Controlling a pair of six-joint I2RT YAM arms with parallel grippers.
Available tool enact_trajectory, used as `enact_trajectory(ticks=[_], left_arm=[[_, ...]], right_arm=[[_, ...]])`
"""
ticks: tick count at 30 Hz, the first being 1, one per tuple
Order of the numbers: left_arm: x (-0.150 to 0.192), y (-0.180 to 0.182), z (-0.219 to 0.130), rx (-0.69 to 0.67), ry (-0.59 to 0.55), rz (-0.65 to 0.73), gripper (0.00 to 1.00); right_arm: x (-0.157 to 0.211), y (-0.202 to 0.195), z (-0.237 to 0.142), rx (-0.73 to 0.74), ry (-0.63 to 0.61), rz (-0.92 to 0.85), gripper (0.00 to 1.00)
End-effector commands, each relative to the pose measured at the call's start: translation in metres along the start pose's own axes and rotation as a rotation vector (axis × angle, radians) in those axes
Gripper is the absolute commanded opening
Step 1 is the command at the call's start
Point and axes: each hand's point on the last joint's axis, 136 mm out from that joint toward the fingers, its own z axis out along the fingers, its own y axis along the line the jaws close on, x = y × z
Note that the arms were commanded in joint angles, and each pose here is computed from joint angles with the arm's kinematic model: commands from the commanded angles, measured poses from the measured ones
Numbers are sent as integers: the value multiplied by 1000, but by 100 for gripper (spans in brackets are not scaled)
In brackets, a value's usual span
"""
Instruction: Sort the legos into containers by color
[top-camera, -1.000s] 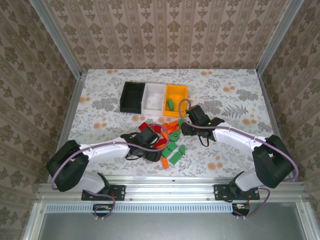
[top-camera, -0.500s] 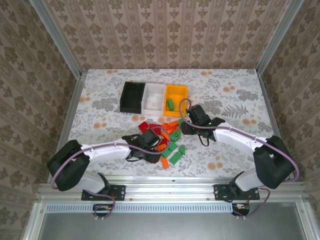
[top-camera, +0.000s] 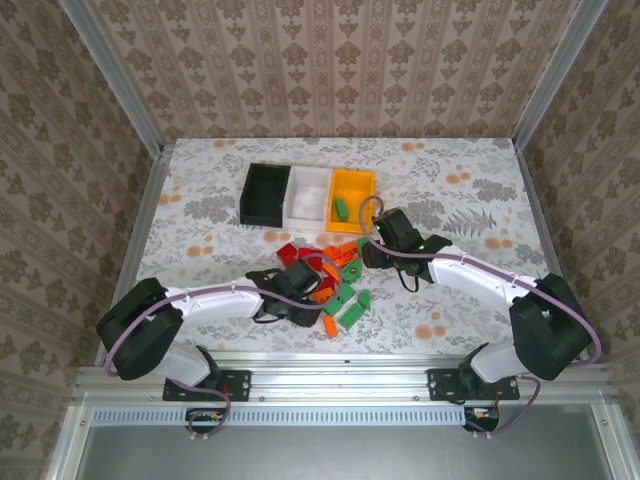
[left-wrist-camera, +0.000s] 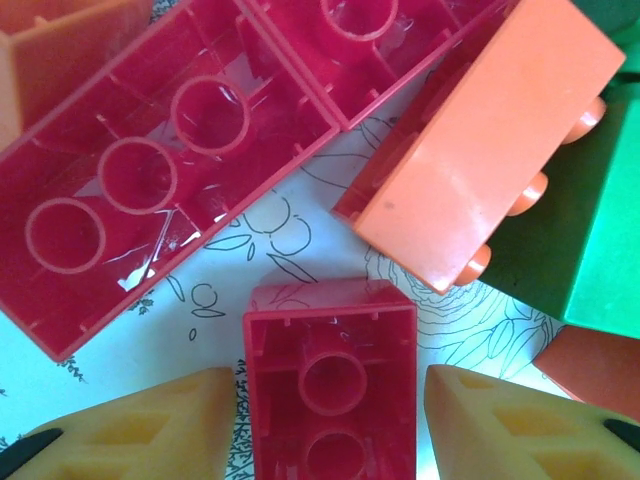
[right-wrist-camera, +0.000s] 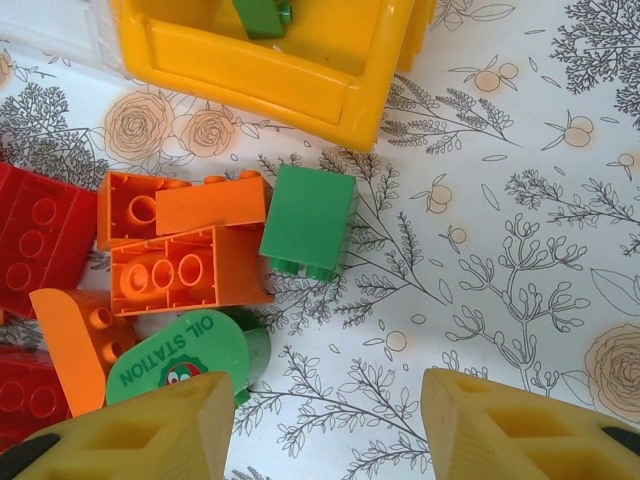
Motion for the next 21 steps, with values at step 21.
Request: enact_trajectory(ticks=[21], left_arm=[[-43,19,-115,-72,-273,-35,18]], right_arm=[[-3,2,-3,-30,-39,10,53]])
